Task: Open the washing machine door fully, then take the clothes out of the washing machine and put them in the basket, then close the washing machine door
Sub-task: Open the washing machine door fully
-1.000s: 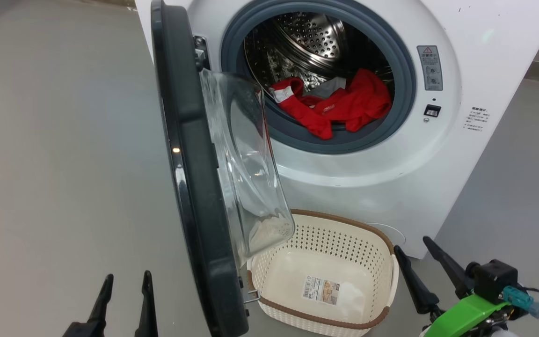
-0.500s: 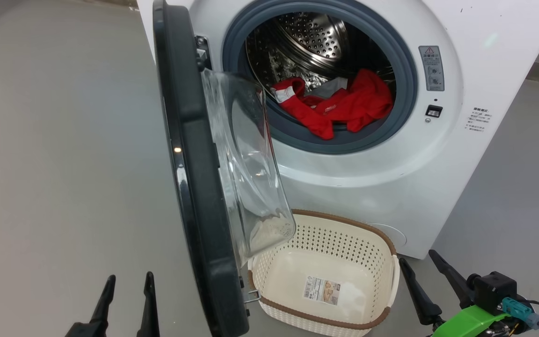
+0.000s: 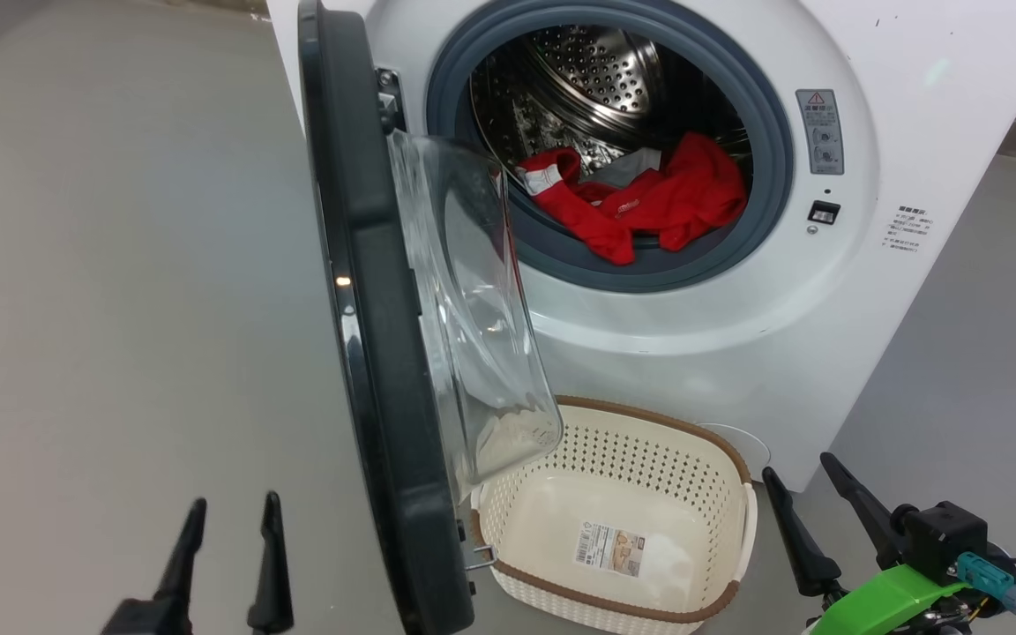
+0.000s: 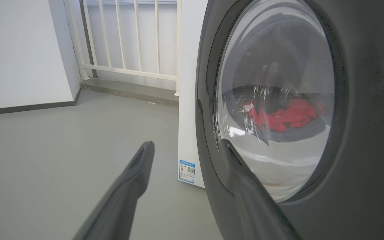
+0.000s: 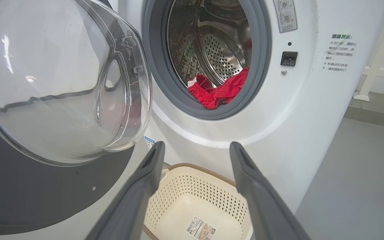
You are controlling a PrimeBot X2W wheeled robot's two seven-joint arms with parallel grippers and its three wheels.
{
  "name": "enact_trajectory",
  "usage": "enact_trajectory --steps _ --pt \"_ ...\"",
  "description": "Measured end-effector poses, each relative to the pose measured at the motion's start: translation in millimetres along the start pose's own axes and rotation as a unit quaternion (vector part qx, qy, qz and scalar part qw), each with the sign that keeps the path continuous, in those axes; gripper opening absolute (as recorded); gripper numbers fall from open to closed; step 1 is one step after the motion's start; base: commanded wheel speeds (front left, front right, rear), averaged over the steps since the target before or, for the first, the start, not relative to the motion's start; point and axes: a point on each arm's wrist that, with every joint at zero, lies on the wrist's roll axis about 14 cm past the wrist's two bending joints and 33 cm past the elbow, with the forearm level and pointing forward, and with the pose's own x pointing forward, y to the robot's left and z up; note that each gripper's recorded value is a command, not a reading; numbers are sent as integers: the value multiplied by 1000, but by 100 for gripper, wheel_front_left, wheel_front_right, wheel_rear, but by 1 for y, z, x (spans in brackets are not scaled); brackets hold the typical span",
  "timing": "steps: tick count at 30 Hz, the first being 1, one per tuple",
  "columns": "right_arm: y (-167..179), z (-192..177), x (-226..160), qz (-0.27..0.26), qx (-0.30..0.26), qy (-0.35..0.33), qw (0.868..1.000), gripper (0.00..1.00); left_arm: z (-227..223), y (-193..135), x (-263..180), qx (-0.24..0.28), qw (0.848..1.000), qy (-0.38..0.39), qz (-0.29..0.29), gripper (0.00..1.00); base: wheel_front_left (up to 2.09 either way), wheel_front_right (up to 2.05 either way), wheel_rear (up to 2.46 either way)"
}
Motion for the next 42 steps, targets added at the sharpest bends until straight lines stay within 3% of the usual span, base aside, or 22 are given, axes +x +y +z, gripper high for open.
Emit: enact_trajectory --steps 1,2,6,10,15,21,27,33,42 --pt "0 0 0 -1 1 -1 1000 100 7 0 1 -2 1000 -10 1 56 0 0 0" --pt "0 1 0 -1 1 -1 1000 100 16 1 3 -3 1000 -25 3 0 0 0 0" --pt "0 0 1 -1 1 -1 1000 100 69 0 8 -3 994 -107 7 0 0 0 0" --pt "-1 1 1 -2 2 -2 1000 100 133 -18 4 -12 978 -208 -17 0 0 0 0" --pt "-1 2 1 -3 2 -5 1000 100 159 -56 -7 -23 965 -250 -76 0 0 0 0" --pt "-2 2 2 -3 3 -7 1000 100 140 -107 -17 -46 961 -217 -168 0 0 0 0" --pt "-3 4 2 -3 0 -9 1000 100 79 -145 -31 -90 962 -109 -235 0 0 0 0" --pt "-3 6 2 -4 -1 -13 1000 100 20 -154 -38 -117 963 -2 -242 0 0 0 0" --pt "0 7 3 -1 1 -14 1000 100 -6 -147 -35 -125 966 42 -223 0 0 0 0"
